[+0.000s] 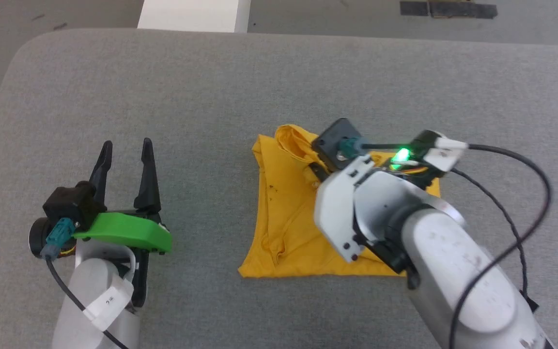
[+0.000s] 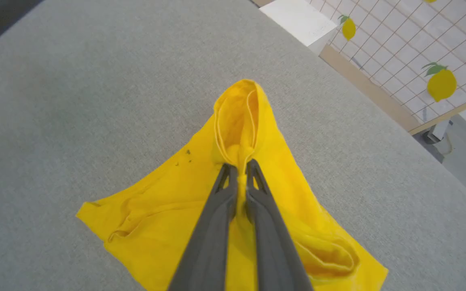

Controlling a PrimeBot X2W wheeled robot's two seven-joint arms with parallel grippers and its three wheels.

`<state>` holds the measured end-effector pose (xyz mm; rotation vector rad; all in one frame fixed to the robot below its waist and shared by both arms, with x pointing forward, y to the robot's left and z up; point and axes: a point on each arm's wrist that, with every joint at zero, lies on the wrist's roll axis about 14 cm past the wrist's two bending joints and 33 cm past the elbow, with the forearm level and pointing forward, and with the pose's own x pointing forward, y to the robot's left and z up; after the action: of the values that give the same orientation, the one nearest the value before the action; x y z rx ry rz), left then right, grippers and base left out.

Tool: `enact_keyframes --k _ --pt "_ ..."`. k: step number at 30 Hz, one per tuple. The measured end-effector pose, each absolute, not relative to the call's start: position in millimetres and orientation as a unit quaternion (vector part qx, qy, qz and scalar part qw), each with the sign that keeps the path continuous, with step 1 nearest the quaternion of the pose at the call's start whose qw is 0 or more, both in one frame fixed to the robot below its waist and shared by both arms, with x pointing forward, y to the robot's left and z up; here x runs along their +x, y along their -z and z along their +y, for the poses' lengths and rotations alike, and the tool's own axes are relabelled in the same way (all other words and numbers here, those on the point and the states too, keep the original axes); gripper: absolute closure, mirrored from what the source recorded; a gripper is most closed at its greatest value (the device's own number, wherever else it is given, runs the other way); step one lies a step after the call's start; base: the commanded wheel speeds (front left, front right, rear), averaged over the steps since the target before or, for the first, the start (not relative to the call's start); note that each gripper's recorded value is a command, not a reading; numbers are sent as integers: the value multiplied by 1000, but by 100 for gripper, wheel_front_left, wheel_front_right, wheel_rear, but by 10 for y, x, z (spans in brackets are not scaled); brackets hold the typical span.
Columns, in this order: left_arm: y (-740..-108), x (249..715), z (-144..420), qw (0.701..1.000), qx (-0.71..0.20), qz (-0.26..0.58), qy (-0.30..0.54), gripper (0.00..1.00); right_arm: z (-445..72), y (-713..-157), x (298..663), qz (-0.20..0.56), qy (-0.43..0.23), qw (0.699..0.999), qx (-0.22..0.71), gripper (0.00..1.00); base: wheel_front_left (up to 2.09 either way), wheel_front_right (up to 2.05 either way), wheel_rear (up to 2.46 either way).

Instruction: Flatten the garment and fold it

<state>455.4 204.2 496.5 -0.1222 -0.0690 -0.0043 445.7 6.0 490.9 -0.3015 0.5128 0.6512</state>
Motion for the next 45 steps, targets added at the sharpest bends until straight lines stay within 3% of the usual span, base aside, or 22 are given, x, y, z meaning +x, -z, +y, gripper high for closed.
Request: enact_keyframes --k 4,11,12,13,14,20,24,28,31,37,45 --pt "-4914 4599 2086 998 -60 -30 -3 0 265 -4498 4562 287 -344 881 -154 100 0 0 0" --pt "-4801 4627 2095 998 -64 -17 -8 0 475 -4049 4421 349 -390 839 -148 100 0 0 0" --pt "-4786 4623 2101 998 -64 -15 -9 0 502 -4002 4384 356 -396 834 -146 93 0 0 0" --pt "-4777 4619 2108 998 -64 -13 -10 0 521 -3975 4355 361 -400 830 -143 58 0 0 0" --pt "-4770 4614 2113 998 -64 -12 -11 0 552 -3958 4316 365 -406 826 -140 0 0 0 0" --pt "-4818 4619 2112 998 -66 -18 -12 0 704 -4255 4307 319 -429 842 -79 0 0 0 0" --pt "-4897 4620 2080 997 -66 -28 -8 0 754 -4932 4495 203 -428 881 9 0 0 0 0" --pt "-4976 4625 2008 997 -62 -37 3 0 412 -5643 4717 63 -376 919 104 0 0 0 0" --pt "-5010 4611 1956 997 -63 -42 9 0 -102 -5807 4815 13 -300 942 150 0 0 0 0" --pt "-5099 4605 1812 996 -65 -53 28 0 -1048 -5494 4716 33 -161 962 217 0 0 0 0" --pt "-5133 4618 1724 995 -67 -57 40 0 -1654 -4583 4407 176 -51 935 305 0 0 0 0"
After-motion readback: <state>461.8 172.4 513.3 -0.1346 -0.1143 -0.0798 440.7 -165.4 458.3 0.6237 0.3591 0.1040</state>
